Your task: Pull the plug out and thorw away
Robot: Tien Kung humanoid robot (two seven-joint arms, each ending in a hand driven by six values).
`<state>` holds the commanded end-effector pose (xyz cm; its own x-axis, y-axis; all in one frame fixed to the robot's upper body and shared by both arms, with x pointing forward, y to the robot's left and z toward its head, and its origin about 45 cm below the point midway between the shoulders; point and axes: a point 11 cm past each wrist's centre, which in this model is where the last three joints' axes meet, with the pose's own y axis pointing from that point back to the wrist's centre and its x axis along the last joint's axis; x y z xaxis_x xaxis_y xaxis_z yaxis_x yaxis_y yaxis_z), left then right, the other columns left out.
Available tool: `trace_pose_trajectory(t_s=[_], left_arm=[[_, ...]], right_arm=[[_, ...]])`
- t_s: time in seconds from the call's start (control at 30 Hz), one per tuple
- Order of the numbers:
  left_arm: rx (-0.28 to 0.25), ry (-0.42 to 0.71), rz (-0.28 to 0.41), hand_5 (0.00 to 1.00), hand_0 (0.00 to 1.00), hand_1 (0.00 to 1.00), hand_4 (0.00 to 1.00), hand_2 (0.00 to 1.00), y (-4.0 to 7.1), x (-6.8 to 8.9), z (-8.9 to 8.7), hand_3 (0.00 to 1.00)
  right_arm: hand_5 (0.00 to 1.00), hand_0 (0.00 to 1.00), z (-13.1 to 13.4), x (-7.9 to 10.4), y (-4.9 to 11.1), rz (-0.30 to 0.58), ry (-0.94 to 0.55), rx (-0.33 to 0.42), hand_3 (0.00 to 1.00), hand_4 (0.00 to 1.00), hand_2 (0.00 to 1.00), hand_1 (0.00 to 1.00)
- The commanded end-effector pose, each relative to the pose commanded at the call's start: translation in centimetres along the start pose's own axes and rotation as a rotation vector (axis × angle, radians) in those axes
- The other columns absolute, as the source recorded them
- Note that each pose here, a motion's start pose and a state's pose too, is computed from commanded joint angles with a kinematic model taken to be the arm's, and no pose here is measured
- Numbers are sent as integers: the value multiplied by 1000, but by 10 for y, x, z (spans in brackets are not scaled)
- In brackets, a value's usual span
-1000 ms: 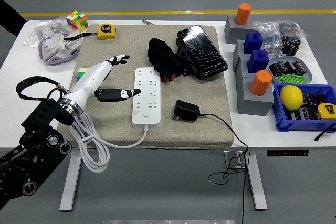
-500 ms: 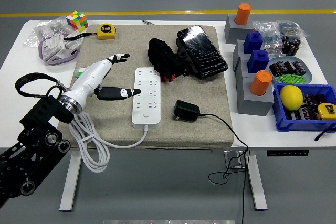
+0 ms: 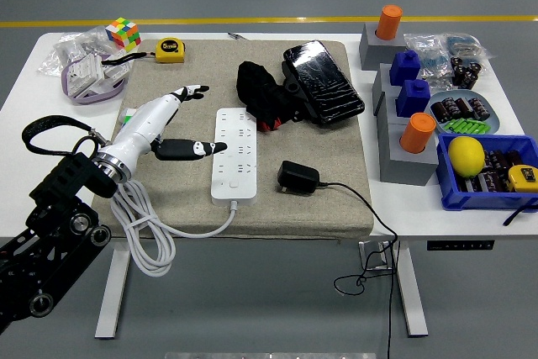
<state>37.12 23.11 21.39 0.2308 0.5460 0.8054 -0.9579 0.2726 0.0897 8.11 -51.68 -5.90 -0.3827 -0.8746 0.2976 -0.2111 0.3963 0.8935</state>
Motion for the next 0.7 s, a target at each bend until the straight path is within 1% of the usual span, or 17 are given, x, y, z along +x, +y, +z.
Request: trace_pose_trajectory(t_s=[0.2, 0.37, 0.7], left_arm=[[6, -1, 5, 449, 852, 894, 969, 889, 0, 3, -1, 931], [27, -1, -4, 444, 851, 891, 967, 891, 1, 1, -7, 931], [33, 4, -11, 436, 847, 888, 964, 890, 1, 0, -8, 932]], right_arm=[[490, 568, 1, -5, 0, -10, 0, -2, 567, 970, 669, 645], [490, 568, 1, -4, 0, -8, 0, -4, 567, 970, 670, 645], [490, 568, 2, -5, -1, -9, -3, -7, 567, 970, 670, 645]])
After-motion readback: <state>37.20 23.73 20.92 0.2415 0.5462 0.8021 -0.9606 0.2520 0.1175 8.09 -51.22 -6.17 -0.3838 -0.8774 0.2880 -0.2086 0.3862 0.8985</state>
